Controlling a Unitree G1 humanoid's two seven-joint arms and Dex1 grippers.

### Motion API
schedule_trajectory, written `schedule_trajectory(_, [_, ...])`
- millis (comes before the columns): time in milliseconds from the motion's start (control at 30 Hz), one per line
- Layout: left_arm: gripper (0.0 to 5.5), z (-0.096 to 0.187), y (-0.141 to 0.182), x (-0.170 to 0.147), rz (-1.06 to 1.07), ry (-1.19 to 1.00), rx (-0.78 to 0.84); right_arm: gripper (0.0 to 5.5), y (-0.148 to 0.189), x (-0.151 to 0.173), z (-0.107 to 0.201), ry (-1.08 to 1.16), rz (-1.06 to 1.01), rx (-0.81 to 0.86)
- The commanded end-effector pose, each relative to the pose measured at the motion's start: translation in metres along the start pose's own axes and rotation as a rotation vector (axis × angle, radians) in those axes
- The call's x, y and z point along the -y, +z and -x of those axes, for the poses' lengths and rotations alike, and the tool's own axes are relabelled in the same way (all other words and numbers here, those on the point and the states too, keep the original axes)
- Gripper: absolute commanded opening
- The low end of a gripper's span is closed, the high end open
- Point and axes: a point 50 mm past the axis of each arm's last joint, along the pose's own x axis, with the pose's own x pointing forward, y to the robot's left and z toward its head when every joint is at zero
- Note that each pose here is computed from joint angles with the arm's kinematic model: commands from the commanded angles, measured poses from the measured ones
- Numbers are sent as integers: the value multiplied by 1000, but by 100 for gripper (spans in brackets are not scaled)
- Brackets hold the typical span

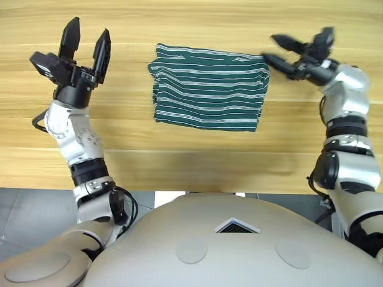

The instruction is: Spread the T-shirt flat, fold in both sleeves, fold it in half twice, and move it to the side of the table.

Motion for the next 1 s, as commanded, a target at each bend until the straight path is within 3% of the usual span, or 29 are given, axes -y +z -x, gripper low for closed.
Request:
schedule_trajectory(33, [335,3,3,18,-72,36,-7,227,-2,-26,-27,84,63,-87])
schedule_trajectory(233, [335,14,-10,39,-70,49,-48,105,1,-51,-60,127,-16,-97])
schedule_trajectory(400, [335,21,-10,44,-75,67,-43,11,8,-82,-84,-162,-188,-78])
schedule_trajectory(700, [335,25,-7,47,-101,97,-16,4,-21,-123,-99,-336,-149,-280])
schedule_trajectory(867, [335,29,-5,50,-100,124,-5,4,-44,-119,-108,-476,-126,-352])
schedule_trajectory(1000, [335,30,-5,52,-98,138,-2,4,-68,-128,-120,-417,-105,-414])
